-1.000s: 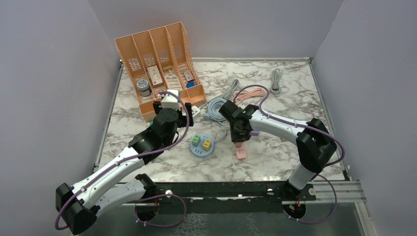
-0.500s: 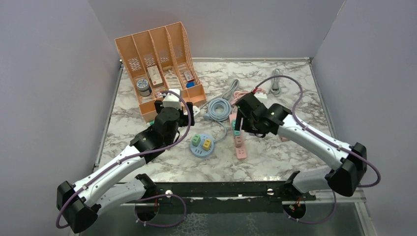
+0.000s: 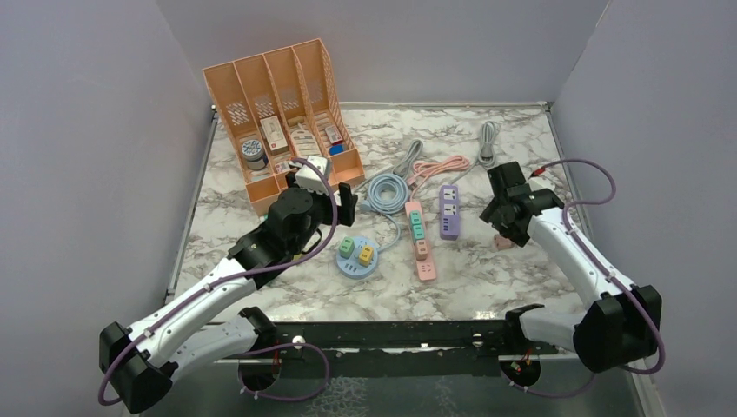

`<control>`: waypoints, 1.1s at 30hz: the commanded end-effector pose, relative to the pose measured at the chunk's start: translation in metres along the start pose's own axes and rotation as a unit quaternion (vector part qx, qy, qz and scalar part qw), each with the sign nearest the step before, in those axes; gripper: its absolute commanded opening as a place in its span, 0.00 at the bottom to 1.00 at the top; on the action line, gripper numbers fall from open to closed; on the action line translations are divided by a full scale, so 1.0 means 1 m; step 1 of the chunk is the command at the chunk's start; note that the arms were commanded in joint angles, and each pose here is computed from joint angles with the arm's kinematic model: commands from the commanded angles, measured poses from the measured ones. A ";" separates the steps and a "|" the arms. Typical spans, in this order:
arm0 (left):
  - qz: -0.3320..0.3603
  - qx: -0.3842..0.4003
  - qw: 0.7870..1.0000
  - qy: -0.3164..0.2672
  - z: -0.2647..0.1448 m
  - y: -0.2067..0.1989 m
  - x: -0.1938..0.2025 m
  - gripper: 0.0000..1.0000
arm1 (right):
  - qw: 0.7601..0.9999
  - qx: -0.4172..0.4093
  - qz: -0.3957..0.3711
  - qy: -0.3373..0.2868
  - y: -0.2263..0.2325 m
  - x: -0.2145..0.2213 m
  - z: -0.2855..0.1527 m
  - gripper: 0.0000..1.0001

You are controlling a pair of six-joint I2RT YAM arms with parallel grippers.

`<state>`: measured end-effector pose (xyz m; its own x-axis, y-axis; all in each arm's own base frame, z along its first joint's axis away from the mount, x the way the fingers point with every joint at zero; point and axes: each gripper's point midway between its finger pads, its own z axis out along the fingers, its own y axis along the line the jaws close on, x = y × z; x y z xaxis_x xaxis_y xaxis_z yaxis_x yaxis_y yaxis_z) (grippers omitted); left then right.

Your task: Insert the plug

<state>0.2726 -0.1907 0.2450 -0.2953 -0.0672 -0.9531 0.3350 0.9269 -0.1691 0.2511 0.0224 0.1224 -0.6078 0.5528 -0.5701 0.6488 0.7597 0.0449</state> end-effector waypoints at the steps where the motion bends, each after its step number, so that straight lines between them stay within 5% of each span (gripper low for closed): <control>1: -0.007 0.083 0.996 -0.026 -0.008 -0.028 -0.016 0.88 | 0.999 0.005 0.032 0.012 -0.010 -0.006 0.030 0.69; 20: -0.028 0.115 0.993 -0.002 -0.009 -0.041 -0.004 0.88 | 0.996 0.050 0.013 0.070 -0.014 0.015 0.102 0.58; 26: -0.027 0.114 0.993 -0.001 -0.007 -0.041 -0.004 0.88 | 0.996 0.039 -0.013 0.079 -0.013 0.022 0.107 0.43; 33: -0.025 0.116 0.993 0.003 -0.002 -0.044 -0.004 0.88 | 0.995 0.049 -0.021 0.079 -0.019 0.023 0.107 0.51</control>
<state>0.2551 -0.2237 0.2452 -0.3410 -0.0858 -0.9362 0.4923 0.8321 -0.2555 0.2769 -0.0135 0.0298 -0.6843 0.5804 -0.4415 0.6635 0.7467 -0.0468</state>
